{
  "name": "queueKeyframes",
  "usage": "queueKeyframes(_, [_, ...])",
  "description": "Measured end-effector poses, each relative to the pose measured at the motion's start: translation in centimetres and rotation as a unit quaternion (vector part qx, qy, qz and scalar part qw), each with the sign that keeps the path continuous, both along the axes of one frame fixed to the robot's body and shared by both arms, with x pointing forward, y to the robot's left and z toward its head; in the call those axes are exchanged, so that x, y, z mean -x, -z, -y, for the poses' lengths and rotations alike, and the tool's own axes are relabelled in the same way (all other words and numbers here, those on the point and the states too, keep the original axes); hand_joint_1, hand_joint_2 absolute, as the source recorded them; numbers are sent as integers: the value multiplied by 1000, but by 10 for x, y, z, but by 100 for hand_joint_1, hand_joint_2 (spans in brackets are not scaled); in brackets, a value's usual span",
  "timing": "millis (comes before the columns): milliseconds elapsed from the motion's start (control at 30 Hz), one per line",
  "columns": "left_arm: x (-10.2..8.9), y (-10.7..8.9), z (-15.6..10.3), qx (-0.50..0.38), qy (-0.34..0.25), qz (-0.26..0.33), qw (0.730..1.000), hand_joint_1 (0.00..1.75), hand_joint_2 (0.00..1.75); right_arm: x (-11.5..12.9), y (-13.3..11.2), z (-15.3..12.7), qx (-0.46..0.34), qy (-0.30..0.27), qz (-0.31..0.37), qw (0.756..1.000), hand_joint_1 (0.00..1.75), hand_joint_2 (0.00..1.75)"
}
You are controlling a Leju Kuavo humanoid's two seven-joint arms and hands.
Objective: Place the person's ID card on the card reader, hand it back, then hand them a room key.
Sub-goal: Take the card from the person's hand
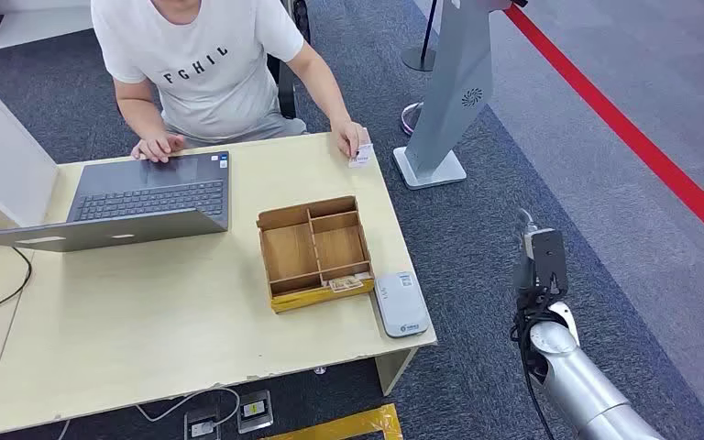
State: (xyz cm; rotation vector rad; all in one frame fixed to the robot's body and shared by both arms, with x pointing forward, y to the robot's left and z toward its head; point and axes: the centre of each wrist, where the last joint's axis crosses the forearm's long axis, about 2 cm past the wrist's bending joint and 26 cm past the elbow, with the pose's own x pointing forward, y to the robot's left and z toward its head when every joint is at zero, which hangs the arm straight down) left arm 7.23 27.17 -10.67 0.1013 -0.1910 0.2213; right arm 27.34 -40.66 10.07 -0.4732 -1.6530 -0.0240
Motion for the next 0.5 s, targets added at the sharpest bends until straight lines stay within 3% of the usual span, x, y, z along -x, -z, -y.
queueKeyframes(267, [0, 0, -1, 1, 3, 1, 1000, 0, 0, 1, -30, -27, 29, -51, 50, 997, 0, 0])
queueKeyframes(400, [0, 0, -2, 4, 14, 4, 1000, 0, 0, 1, -46, -42, 175, -76, 32, 981, 0, 175])
queueKeyframes(500, [-1, 0, -3, 4, 20, 6, 1000, 0, 0, -1, -62, -58, 325, -66, -4, 943, 0, 175])
